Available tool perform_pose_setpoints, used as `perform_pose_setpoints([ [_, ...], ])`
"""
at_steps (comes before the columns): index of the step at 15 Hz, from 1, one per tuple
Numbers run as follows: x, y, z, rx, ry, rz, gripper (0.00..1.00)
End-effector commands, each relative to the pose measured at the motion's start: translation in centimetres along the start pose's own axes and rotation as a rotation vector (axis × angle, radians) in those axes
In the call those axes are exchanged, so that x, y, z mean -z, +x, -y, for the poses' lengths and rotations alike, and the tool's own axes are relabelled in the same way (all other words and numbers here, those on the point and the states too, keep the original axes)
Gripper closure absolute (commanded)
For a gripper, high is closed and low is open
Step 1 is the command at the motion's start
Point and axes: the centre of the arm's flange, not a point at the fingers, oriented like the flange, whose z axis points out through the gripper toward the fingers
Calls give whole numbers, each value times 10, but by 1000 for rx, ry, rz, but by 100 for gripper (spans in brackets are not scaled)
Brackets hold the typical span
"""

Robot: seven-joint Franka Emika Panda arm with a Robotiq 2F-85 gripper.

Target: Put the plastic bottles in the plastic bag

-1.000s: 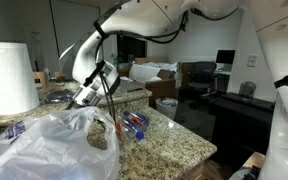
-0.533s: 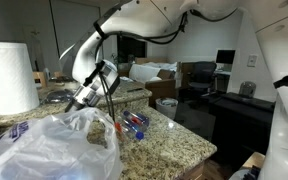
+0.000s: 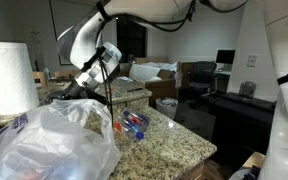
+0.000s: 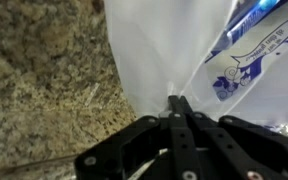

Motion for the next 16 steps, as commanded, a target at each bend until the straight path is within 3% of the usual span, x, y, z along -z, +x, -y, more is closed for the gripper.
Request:
perform_pose_setpoints([
  [1,48,-4,15,-2,-17,-55,100],
  [4,68,1,8,-32,-18,-26,100],
  [9,87,-5,-18,-102,-105,62,100],
  [12,93,-4,-28,-122,-149,44,100],
  [13,93,-2,-29,-123,-147,37,74],
  [15,94,0,-26,-138,-172,12,67],
  [16,84,2,-34,-117,-138,32,60],
])
